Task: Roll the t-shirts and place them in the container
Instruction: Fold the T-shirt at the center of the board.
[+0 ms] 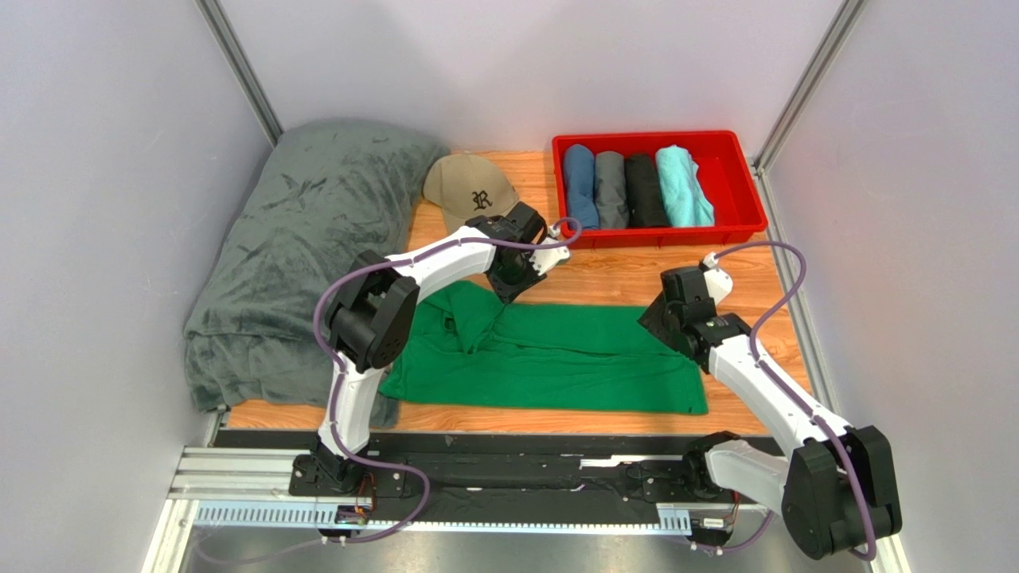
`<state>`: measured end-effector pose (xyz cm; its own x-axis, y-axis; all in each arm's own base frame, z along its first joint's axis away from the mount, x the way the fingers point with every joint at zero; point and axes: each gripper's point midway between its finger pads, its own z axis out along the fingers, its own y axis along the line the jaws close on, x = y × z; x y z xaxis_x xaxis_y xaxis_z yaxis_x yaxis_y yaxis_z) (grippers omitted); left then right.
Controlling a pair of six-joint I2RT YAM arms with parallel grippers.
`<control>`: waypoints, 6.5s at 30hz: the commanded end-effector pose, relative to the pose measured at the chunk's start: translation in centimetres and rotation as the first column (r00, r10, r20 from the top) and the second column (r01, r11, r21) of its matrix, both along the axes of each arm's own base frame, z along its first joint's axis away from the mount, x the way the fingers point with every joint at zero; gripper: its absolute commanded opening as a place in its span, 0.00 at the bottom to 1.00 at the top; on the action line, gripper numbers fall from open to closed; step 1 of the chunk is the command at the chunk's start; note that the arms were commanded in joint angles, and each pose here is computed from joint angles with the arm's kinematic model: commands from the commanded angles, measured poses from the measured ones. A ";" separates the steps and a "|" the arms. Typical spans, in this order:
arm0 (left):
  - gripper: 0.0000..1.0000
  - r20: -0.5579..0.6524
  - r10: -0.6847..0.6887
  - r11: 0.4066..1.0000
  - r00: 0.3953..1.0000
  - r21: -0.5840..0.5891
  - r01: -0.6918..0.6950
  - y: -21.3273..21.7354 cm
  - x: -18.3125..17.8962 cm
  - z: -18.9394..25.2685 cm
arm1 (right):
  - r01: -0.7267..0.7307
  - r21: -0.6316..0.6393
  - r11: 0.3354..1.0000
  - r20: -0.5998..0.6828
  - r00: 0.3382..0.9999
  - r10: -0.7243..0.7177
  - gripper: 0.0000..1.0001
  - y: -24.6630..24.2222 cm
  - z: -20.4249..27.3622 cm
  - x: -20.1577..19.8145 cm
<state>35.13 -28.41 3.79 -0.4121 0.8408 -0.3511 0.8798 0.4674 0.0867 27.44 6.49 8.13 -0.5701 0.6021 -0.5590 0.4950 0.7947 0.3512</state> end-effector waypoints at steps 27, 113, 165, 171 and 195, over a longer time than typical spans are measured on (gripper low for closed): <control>0.00 0.122 0.017 1.000 0.992 -0.024 -0.014 3.3 -1.7 7.1 | -0.006 0.016 1.000 0.067 0.998 0.005 0.44 -0.1 1.7 0.5; 0.00 0.053 0.001 0.998 0.999 0.065 -0.005 0.0 0.3 -0.8 | 0.025 -0.005 1.000 0.134 0.991 -0.024 0.44 -0.7 3.7 -1.3; 0.59 0.088 0.045 0.998 0.995 0.048 -0.049 0.8 -0.2 0.8 | -0.053 0.037 0.998 0.169 0.985 0.046 0.45 4.3 4.8 -1.0; 0.52 0.130 0.043 0.997 0.991 0.060 -0.052 1.1 0.5 1.0 | -0.057 0.029 0.998 0.168 0.984 0.051 0.45 4.3 4.7 -0.9; 0.00 0.149 0.071 0.996 0.986 0.039 -0.078 1.9 1.0 2.7 | -0.067 0.031 0.997 0.180 0.982 0.060 0.45 4.2 5.1 -0.9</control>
